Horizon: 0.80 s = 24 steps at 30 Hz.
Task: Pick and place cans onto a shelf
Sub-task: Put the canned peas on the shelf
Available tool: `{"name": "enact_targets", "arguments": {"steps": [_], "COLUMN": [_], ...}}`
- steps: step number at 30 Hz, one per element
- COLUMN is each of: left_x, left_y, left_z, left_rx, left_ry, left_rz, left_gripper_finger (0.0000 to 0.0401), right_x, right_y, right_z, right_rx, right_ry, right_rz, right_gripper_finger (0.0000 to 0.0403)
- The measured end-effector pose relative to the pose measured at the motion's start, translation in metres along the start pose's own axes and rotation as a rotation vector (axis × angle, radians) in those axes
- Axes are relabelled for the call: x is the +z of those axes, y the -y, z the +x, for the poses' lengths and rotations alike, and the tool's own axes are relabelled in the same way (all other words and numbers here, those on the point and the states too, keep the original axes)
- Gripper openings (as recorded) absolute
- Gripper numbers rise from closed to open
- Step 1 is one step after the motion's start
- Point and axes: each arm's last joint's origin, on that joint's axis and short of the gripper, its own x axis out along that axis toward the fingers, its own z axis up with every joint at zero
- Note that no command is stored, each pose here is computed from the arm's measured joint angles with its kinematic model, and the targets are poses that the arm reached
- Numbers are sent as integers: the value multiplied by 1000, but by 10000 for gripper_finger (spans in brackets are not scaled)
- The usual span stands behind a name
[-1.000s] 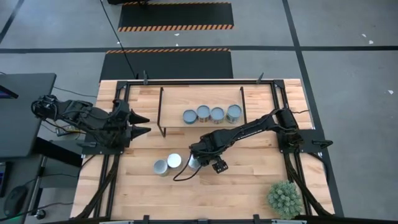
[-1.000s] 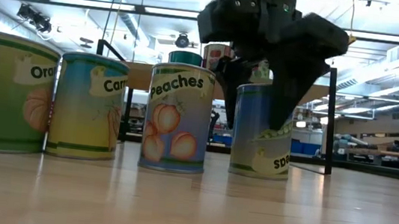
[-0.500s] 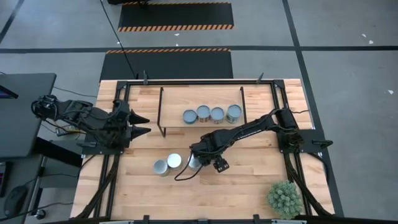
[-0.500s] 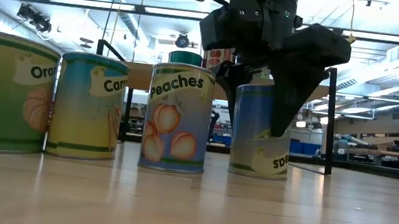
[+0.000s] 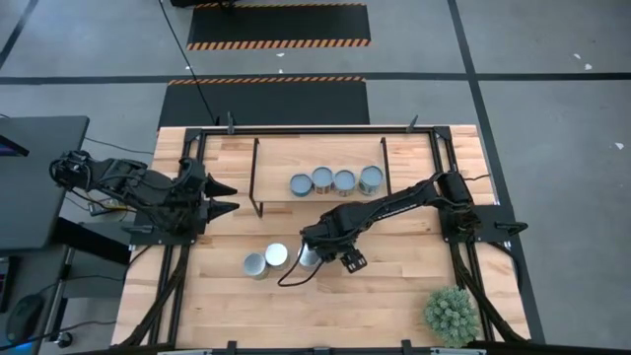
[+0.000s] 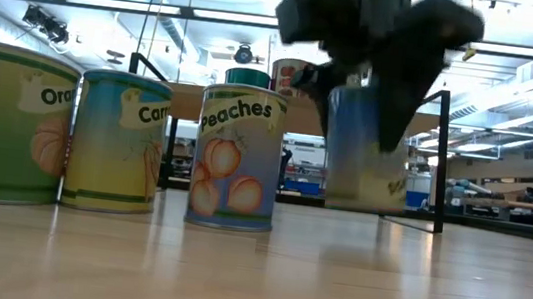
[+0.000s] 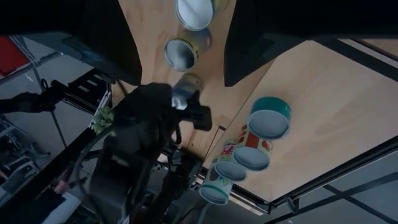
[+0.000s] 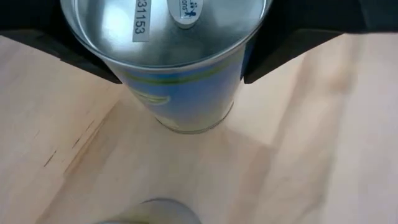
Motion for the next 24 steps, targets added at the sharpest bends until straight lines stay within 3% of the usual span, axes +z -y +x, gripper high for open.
{"name": "enact_targets", "arguments": {"steps": [4,12,24], "left_x": [0,0,0], "left_y": [0,0,0], "left_z": [0,0,0], "left_rx": [0,0,-1], "left_ry": [0,0,2], "left_rz": [15,17,6], "left_gripper_finger": [233,233,233], "right_x": [4,-2,-18], "right_y": [-2,-7,20], "right_z": [-35,-109,-167], "right_rx": [43,22,-105], "right_ry": [18,76,260], "right_rz": [45,60,120], "right_gripper_finger": [315,316,316]}}
